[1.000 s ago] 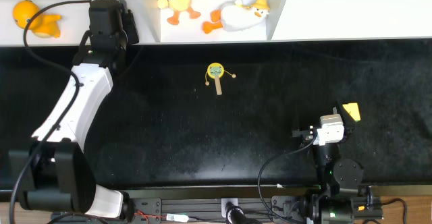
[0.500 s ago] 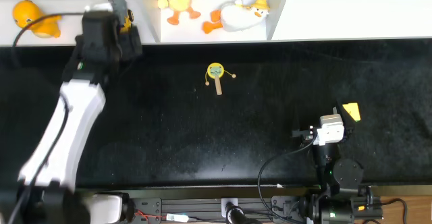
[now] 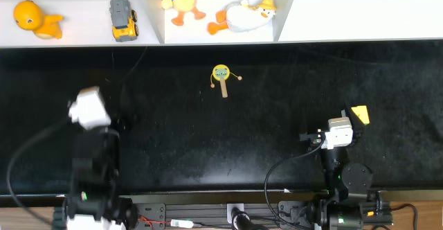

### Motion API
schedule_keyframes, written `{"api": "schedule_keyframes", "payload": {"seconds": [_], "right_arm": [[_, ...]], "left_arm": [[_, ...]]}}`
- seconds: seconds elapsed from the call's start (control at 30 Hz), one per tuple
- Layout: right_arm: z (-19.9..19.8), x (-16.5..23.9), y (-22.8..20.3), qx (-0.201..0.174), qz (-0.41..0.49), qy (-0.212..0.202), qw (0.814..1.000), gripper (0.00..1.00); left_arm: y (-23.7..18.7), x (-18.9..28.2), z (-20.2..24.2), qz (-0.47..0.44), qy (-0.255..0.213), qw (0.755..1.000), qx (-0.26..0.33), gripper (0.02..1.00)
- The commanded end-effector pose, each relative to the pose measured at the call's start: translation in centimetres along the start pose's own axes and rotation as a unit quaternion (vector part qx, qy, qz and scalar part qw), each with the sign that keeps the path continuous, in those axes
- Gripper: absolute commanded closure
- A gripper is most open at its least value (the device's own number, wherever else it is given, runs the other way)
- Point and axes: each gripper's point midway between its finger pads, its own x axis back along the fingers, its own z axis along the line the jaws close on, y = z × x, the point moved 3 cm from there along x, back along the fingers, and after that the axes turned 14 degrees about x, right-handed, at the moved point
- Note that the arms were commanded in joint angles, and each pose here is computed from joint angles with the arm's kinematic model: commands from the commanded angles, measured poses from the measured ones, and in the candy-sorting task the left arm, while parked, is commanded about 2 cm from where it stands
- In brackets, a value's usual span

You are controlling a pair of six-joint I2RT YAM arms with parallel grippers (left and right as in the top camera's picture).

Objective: Store Toys

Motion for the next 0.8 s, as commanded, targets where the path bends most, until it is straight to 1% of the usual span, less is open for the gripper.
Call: {"api": "schedule_keyframes", "payload": {"seconds": [0.03, 0.13, 0.2, 0.3, 0.8], "right_arm": [[-0.1, 0.1, 0.3, 0.000, -0.005, -0.003, 1.000, 0.005], [-0.1, 0.1, 0.3, 0.000, -0.005, -0.003, 1.000, 0.005], [-0.1, 0.1, 0.3, 0.000, -0.005, -0.003, 1.000, 0.005], [-0.1, 0.1, 0.3, 0.000, -0.005, -0.003, 1.000, 0.005], [-0.1, 0.1, 0.3, 0.000, -0.005, -0.003, 1.000, 0.007]], "left_arm": [[-1.1, 1.7, 0.9, -0.067, -0.035, 0.997, -0.001, 0.023], [-2.1, 2.2, 0.7, -0.080, -0.066, 0.994, -0.041, 0.020], [-2.6, 2.5, 0.7, -0.070, -0.069, 0.993, -0.059, 0.023], [-3.9, 2.5, 1.5, -0.042, -0.055, 0.995, -0.066, 0.023], [-3.8, 2.5, 1.4, -0.042, -0.062, 0.995, -0.065, 0.020]]}}
